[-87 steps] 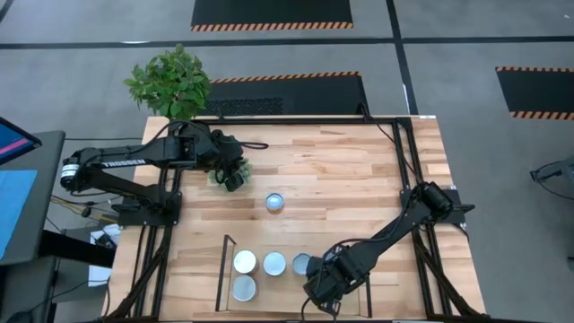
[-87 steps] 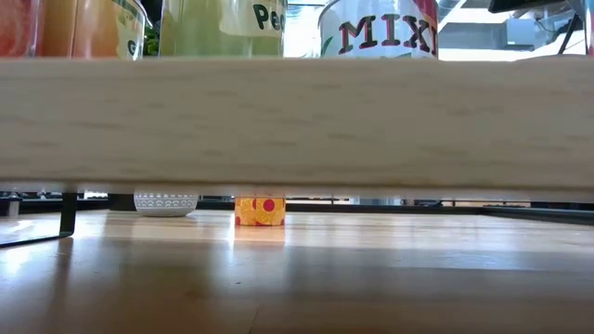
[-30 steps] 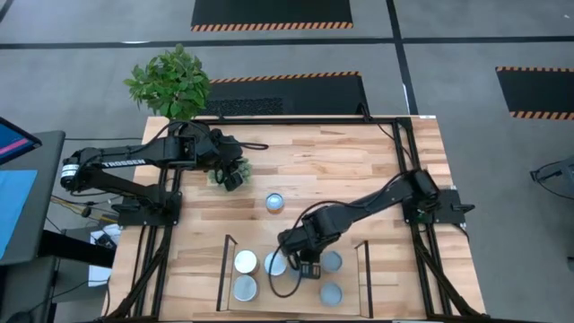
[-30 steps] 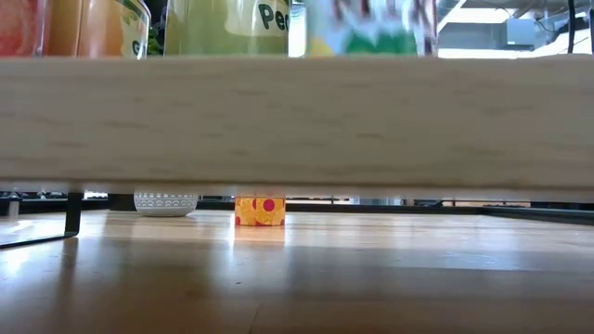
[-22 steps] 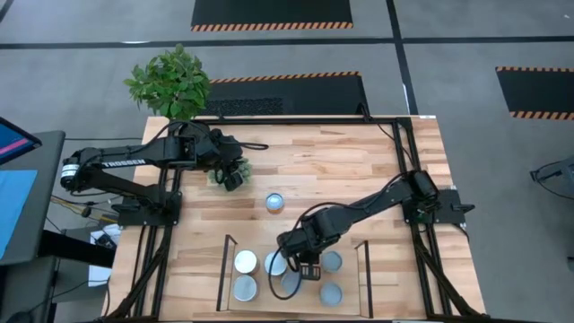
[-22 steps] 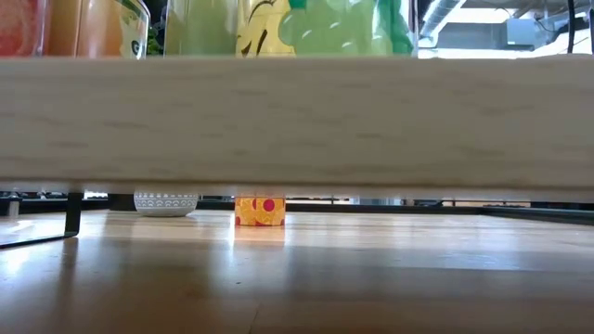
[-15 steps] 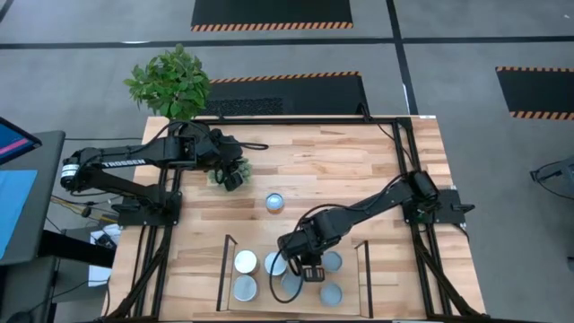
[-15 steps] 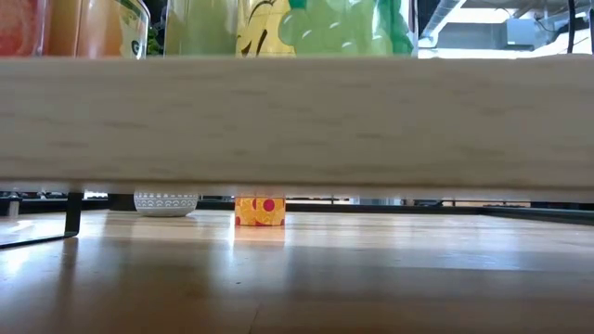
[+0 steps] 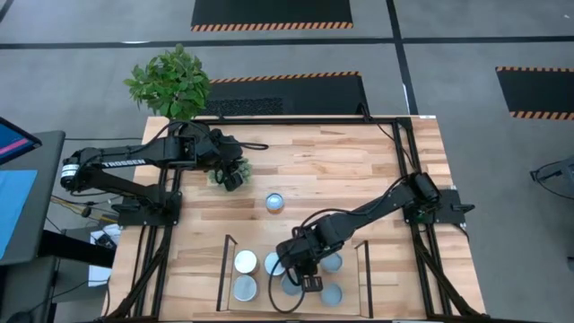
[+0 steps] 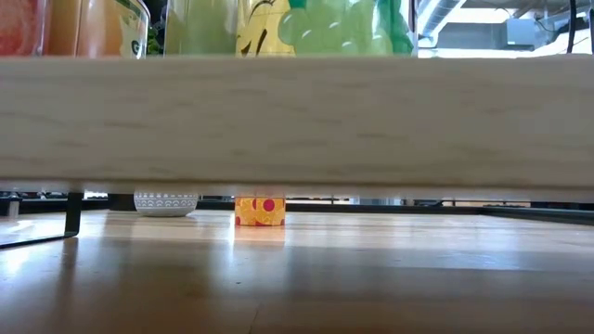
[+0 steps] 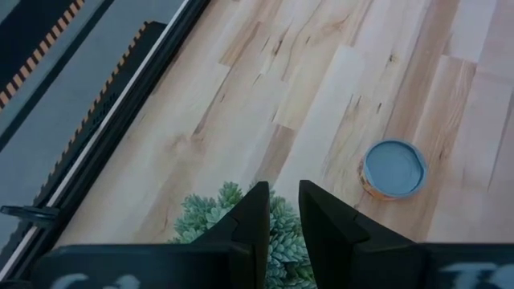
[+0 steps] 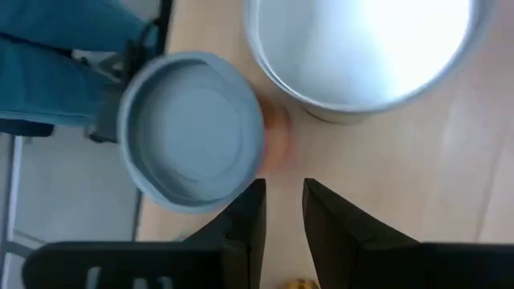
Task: Pick and place cans onto a shelf
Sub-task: Adjust the canned mixed fruit
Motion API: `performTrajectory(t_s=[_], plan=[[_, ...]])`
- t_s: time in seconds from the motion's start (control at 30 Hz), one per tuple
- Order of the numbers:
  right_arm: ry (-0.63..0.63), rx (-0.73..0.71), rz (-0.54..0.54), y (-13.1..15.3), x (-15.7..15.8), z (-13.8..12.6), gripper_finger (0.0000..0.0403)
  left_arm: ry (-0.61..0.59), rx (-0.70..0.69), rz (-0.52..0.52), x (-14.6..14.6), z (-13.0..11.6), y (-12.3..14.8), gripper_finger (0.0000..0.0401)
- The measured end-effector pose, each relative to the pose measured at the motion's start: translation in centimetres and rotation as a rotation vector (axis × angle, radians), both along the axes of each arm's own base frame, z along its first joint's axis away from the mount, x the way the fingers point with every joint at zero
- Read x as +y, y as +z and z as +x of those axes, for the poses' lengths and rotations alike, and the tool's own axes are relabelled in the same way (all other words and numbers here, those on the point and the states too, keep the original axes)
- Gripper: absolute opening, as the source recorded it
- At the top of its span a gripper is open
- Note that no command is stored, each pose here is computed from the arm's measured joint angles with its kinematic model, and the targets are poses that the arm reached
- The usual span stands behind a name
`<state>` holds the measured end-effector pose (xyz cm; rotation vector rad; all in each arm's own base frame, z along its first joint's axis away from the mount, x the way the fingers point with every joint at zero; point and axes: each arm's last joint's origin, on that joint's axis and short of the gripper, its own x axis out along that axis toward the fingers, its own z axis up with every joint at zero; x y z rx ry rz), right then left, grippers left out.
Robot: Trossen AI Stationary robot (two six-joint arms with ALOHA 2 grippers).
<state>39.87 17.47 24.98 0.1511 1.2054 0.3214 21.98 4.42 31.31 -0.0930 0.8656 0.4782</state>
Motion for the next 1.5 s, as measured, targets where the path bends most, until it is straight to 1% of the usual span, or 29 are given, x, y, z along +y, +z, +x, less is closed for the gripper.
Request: performTrajectory(t_s=[0.37,0.57,0.63,0.8,0.87,0.93,1.0,1.07,1.17,1.23,1.43,1.5], plan=[[0.017,-0.051,0.069,0.4,0.8,0.3,0.0107,-0.004,-0.002,-0.007,0.0,0.0,0.0,0.0059],[0.082,-0.076,0.113,0.6,1.6,0.3,0.0107,-0.004,-0.002,-0.007,0.0,0.0,0.0,0.0059],[0.074,-0.073,0.109,0.6,1.6,0.3,0.0107,-0.004,-0.002,-0.007,0.0,0.0,0.0,0.0059],[-0.034,-0.053,0.049,0.7,1.1,0.0,0.0107,-0.003,-0.002,-0.007,0.0,0.0,0.0,0.0059],[-0.034,-0.076,0.036,0.9,1.2,0.0,0.0107,-0.003,-0.002,-0.007,0.0,0.0,0.0,0.0059],[-0.027,-0.114,0.013,1.7,1.4,0.1,0.0107,-0.009,0.001,-0.003,0.0,0.0,0.0,0.0059],[-0.028,-0.131,0.012,2.4,1.4,0.1,0.0107,-0.015,0.004,0.002,0.0,0.0,0.0,0.0059],[-0.038,-0.100,0.005,2.4,1.4,-0.2,0.0107,-0.016,0.004,0.002,0.0,0.0,0.0,0.0059],[-0.106,0.001,-0.016,1.8,1.0,-0.8,0.0107,-0.017,0.005,0.003,0.0,0.0,0.0,0.0059],[-0.126,0.038,-0.018,1.6,1.2,-1.1,0.0107,-0.017,0.005,0.004,0.0,0.0,0.0,0.0059],[-0.047,0.036,0.023,1.8,3.8,-2.3,0.0107,-0.021,0.007,0.007,0.0,0.0,0.0,0.0059],[-0.044,0.041,0.023,1.8,4.5,-2.7,0.0107,-0.022,0.007,0.007,0.0,0.0,0.0,0.0059]])
